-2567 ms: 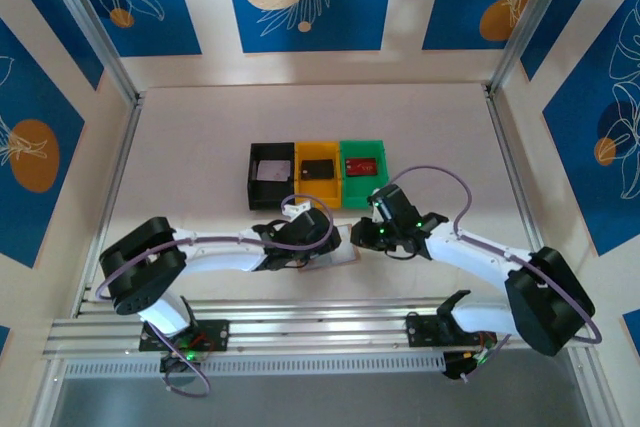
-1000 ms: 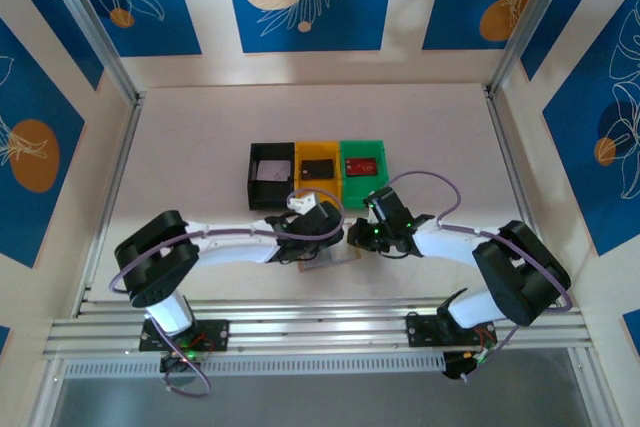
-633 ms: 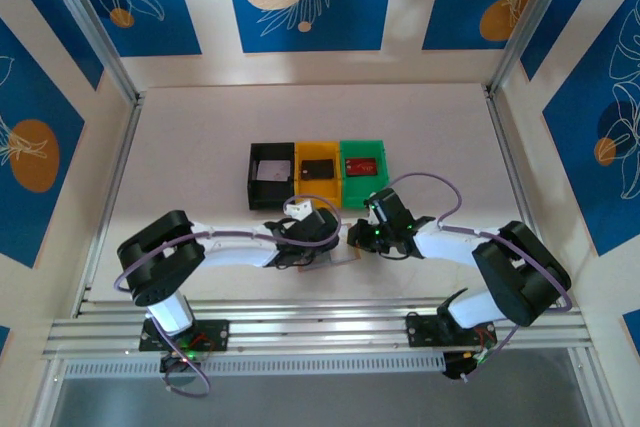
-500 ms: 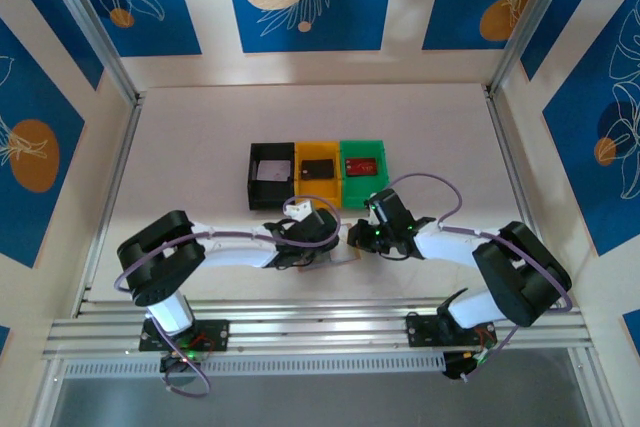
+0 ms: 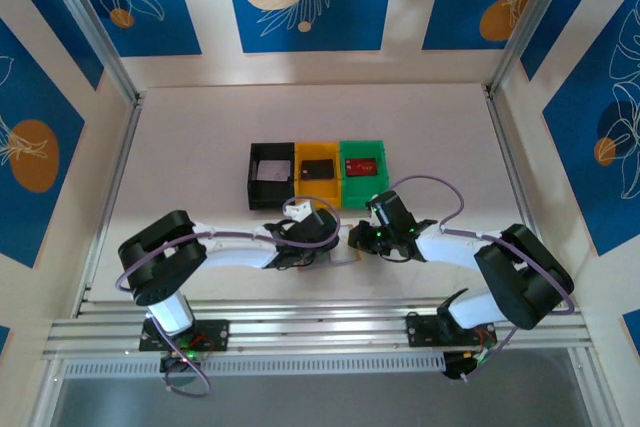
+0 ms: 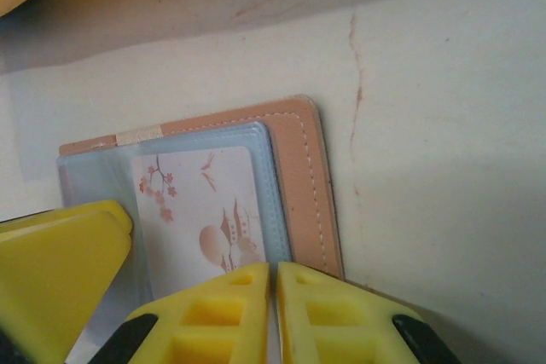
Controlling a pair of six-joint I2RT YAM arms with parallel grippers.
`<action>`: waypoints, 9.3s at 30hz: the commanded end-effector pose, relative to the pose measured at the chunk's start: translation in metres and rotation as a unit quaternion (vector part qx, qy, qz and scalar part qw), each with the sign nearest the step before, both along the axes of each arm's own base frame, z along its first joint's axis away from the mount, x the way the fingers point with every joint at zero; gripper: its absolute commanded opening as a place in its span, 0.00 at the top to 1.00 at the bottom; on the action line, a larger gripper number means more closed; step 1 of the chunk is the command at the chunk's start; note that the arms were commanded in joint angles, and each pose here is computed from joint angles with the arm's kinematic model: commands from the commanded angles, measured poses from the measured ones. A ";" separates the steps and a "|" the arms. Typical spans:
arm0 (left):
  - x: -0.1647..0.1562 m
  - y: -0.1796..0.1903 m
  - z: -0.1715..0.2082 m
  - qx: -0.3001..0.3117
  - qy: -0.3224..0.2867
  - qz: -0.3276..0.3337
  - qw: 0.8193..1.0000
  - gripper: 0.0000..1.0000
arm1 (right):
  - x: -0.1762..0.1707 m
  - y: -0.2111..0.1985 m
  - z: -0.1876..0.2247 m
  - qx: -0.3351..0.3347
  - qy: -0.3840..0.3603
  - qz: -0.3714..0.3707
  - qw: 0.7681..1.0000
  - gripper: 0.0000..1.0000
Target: Take the credit cards out of the card holder
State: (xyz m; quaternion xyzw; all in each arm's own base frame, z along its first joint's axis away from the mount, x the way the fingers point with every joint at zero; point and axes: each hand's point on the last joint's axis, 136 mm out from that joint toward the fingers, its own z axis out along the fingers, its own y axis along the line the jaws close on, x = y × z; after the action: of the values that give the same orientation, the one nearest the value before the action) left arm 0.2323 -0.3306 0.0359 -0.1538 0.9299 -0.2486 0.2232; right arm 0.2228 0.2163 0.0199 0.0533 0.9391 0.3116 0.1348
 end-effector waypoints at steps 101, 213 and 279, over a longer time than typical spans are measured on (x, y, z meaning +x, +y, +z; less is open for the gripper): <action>-0.007 0.021 0.015 -0.025 -0.029 0.048 0.998 1.00 | -0.044 -0.015 -0.054 -0.020 0.099 -0.003 0.995 0.91; -0.025 -0.027 -0.016 -0.023 0.028 0.010 0.999 0.90 | -0.011 -0.023 -0.005 0.005 0.022 -0.044 0.999 0.88; -0.026 0.008 -0.019 0.042 -0.008 0.009 0.999 0.73 | -0.035 0.006 -0.008 0.024 0.068 0.019 0.997 0.89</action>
State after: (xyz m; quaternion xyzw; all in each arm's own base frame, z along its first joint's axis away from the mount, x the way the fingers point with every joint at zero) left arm 0.2185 -0.3358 0.0285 -0.1634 0.9247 -0.2379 0.2482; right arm 0.1995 0.2216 0.0172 0.0707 0.9329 0.3409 0.0920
